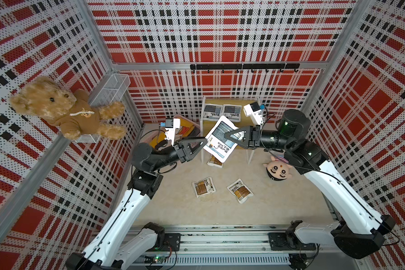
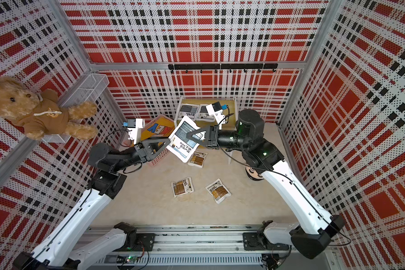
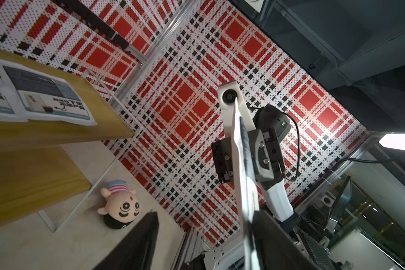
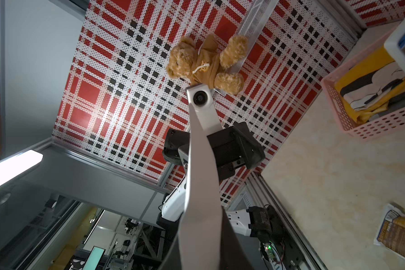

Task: Place the bagged coffee beans on the shelf by color
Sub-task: Place the bagged coffee beans on the shelf.

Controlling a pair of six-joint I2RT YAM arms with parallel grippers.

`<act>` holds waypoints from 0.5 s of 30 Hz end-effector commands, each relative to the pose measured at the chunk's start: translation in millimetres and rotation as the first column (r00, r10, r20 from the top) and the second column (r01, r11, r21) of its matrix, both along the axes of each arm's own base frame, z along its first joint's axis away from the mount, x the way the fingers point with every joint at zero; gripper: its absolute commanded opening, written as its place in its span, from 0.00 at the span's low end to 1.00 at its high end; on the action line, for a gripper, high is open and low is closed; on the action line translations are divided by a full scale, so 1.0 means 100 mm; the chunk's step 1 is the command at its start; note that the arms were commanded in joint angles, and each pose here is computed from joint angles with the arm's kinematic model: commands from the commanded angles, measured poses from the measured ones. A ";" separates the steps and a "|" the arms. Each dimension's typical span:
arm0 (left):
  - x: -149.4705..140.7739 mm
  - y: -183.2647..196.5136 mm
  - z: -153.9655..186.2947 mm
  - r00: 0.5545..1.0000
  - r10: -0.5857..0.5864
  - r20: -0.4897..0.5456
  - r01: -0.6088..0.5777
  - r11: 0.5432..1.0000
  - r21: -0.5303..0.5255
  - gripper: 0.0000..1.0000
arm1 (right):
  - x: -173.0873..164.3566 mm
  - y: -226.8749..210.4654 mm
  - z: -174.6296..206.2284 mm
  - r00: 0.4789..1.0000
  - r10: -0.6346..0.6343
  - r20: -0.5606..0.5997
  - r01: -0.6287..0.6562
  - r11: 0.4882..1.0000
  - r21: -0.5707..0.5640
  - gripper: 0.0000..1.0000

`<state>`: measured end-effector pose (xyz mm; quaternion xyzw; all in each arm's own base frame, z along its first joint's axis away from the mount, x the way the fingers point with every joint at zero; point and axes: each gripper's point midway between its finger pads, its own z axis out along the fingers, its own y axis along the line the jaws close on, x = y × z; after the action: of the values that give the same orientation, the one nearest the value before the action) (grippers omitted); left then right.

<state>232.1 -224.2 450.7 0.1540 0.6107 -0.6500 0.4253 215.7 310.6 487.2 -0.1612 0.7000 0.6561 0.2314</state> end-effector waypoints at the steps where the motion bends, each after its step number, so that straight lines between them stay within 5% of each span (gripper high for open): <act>1: -0.16 -0.06 0.11 0.995 -0.086 0.057 0.086 0.996 0.010 0.68 | -0.10 0.02 -0.01 0.997 0.074 0.006 -0.073 0.997 -0.013 0.18; 5: -0.16 -0.11 0.08 0.992 -0.120 0.049 0.119 0.993 0.021 0.53 | -0.06 0.06 -0.06 0.996 0.084 0.001 -0.084 0.996 -0.022 0.18; 8: -0.16 -0.16 0.03 0.990 -0.137 0.041 0.136 0.990 0.029 0.32 | -0.04 0.08 -0.08 0.996 0.091 -0.004 -0.091 0.996 -0.024 0.18; 15: -0.11 -0.17 -0.01 0.995 -0.091 0.034 0.091 0.996 0.012 0.12 | 0.04 0.09 -0.12 0.999 0.051 -0.019 -0.051 0.999 -0.001 0.33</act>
<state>220.5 -241.3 445.4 0.1951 0.6082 -0.6660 0.3853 222.6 321.3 463.2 -0.1652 0.7156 0.6516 0.1899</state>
